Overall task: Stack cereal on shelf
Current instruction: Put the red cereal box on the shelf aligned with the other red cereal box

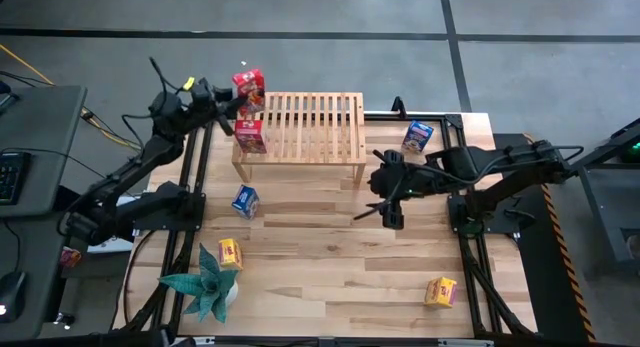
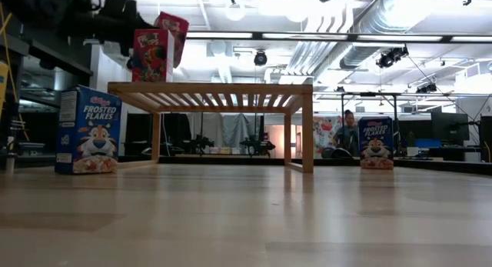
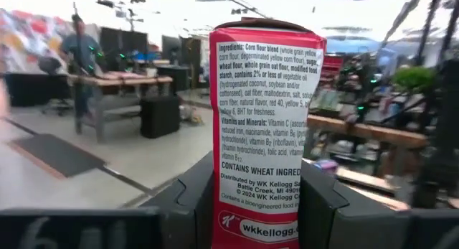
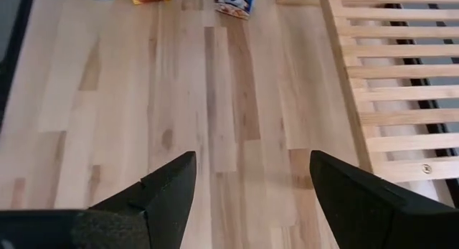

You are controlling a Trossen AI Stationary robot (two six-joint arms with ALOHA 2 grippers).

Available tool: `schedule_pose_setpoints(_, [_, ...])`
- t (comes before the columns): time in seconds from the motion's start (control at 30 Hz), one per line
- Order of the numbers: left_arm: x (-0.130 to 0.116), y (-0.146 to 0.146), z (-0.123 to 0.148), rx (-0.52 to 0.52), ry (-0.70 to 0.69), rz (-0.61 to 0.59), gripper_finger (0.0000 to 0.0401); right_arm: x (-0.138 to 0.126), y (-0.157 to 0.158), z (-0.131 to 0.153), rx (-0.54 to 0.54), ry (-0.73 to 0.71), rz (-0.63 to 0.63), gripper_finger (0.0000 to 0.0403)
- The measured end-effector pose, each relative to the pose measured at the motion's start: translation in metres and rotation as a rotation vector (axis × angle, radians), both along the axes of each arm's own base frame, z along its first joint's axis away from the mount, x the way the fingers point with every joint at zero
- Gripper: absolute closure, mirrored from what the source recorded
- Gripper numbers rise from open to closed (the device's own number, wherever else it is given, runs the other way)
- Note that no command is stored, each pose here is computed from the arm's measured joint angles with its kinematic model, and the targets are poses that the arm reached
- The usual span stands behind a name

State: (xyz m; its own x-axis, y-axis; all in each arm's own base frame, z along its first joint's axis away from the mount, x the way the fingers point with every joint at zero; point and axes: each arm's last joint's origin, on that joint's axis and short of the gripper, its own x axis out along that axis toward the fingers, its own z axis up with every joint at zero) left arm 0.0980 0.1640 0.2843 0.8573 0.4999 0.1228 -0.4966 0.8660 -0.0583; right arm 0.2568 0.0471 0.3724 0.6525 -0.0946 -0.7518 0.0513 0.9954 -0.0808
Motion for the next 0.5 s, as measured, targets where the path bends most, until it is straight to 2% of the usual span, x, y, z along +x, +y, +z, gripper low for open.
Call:
schedule_pose_setpoints(0.23, [-0.014, 0.003, -0.012, -0.052, 0.024, -0.105, 0.028, -0.002, 0.012, 0.0, 0.007, -0.007, 0.029, 0.0137])
schedule_pose_setpoints(0.4, [-0.022, 0.006, -0.014, -0.024, 0.057, -0.118, 0.028, -0.003, 0.017, 0.001, 0.02, -0.015, 0.035, 0.0137])
schedule_pose_setpoints(0.5, [-0.021, 0.008, -0.022, -0.023, 0.117, -0.166, 0.028, -0.002, 0.018, 0.001, 0.022, -0.024, 0.039, 0.0137])
